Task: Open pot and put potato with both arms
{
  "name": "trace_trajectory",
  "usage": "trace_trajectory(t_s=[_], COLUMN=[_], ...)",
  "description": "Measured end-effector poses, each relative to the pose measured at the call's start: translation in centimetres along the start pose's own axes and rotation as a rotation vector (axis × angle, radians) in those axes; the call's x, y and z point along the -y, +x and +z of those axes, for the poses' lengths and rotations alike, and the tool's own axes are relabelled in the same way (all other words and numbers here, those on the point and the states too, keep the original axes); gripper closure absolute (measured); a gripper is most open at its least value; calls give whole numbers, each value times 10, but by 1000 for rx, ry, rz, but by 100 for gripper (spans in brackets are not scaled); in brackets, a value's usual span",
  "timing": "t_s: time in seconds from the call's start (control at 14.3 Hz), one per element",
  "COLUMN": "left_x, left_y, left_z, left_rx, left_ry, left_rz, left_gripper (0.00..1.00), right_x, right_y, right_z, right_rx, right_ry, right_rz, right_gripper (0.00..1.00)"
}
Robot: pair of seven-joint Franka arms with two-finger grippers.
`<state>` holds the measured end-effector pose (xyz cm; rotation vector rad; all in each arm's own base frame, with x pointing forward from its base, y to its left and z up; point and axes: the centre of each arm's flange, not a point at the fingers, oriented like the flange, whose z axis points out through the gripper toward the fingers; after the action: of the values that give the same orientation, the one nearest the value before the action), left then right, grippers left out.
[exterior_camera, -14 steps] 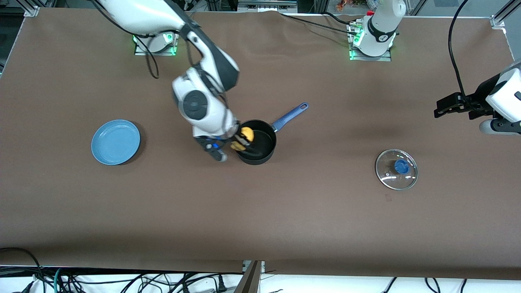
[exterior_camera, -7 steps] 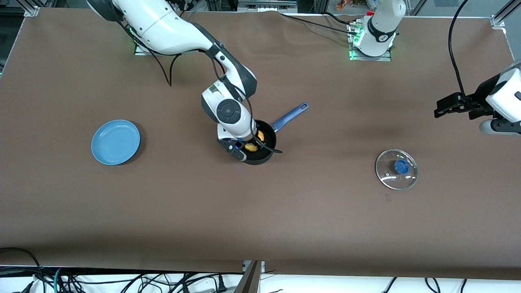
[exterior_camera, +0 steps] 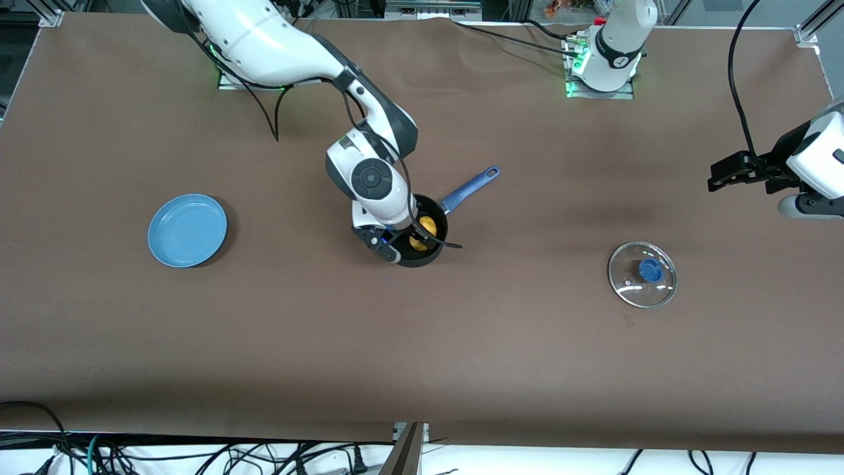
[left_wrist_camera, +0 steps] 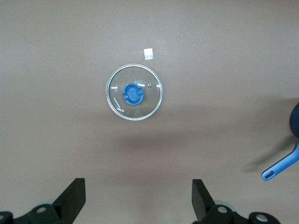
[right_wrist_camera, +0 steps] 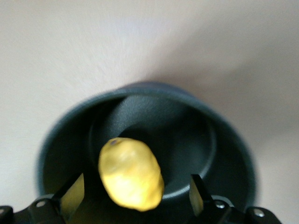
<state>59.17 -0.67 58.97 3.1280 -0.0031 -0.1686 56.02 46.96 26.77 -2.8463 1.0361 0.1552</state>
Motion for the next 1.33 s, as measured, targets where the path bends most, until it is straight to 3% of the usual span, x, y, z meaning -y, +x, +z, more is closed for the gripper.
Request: trace_trajectory(t_s=[0.28, 0.49, 0.7, 0.91, 1.05, 1.19, 1.33], left_x=[0, 0, 0, 0, 0, 0, 0], left_y=[0, 0, 0, 0, 0, 0, 0], left_z=[0, 0, 0, 0, 0, 0, 0], left_rx=[0, 0, 0, 0, 1, 1, 1], left_ry=[0, 0, 0, 0, 0, 0, 0], left_rz=[0, 0, 0, 0, 0, 0, 0], left_gripper=[0, 0, 0, 0, 0, 0, 0], right_x=[-30, -91, -159, -235, -292, -337, -349], right_y=[43, 110, 185, 256, 296, 312, 295], right_z=[-151, -228, -277, -306, -316, -323, -333], right_rx=[-38, -36, -28, 4, -9, -43, -36], right_ry=[-32, -129, -188, -173, -141, -115, -124], right_rz=[-27, -134, -279, -452, -589, -659, -690], right_gripper=[0, 0, 0, 0, 0, 0, 0])
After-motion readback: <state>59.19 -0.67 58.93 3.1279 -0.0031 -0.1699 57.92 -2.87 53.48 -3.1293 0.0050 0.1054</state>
